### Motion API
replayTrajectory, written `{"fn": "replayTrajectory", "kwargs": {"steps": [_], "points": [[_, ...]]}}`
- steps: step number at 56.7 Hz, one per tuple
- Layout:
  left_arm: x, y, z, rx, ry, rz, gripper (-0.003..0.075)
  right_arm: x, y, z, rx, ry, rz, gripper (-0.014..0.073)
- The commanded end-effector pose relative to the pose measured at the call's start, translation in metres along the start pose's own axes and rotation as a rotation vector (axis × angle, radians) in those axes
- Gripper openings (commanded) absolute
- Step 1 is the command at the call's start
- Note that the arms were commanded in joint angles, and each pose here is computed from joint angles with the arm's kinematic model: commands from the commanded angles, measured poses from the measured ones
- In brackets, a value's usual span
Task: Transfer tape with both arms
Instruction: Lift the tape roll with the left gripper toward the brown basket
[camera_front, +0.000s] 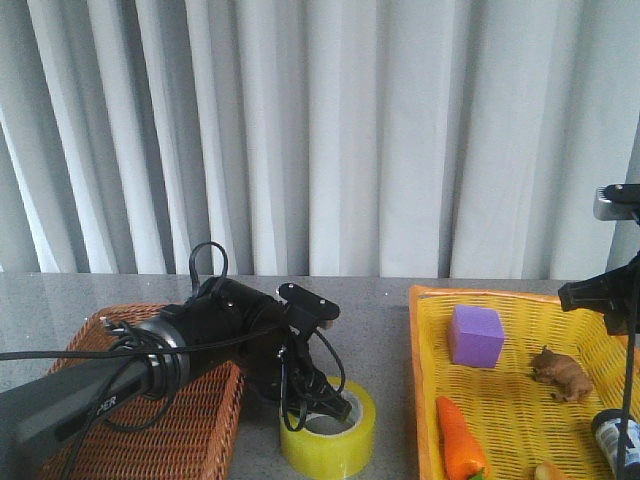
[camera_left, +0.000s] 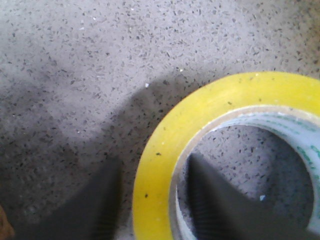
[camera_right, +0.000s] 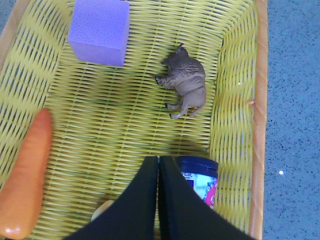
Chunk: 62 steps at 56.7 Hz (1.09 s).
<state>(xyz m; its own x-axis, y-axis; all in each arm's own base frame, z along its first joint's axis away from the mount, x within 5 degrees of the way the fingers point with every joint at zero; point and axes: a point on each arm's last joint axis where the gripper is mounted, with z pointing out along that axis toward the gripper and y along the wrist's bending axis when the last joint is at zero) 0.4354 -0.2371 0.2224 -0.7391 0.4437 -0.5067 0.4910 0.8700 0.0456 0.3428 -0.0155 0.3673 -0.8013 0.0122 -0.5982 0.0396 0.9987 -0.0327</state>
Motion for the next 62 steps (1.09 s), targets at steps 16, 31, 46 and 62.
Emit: {"fn": "replayTrajectory", "kwargs": {"steps": [16,31,46,62], "points": [[-0.030,-0.003,-0.047,0.023,-0.194,-0.032,-0.0008,-0.009,-0.003,-0.024,0.009,-0.112,-0.005,-0.0007],[-0.058,-0.001,-0.111,0.036,-0.327,-0.045,-0.0007,-0.009,-0.003,-0.024,0.009,-0.112,-0.007,-0.0007],[-0.065,0.015,-0.200,-0.057,-0.497,-0.008,-0.0006,-0.009,-0.003,-0.024,0.009,-0.112,-0.007,-0.0007],[-0.037,0.066,-0.266,-0.187,-0.487,-0.088,-0.0006,-0.009,-0.003,-0.024,0.009,-0.112,-0.007,-0.0007]]}}
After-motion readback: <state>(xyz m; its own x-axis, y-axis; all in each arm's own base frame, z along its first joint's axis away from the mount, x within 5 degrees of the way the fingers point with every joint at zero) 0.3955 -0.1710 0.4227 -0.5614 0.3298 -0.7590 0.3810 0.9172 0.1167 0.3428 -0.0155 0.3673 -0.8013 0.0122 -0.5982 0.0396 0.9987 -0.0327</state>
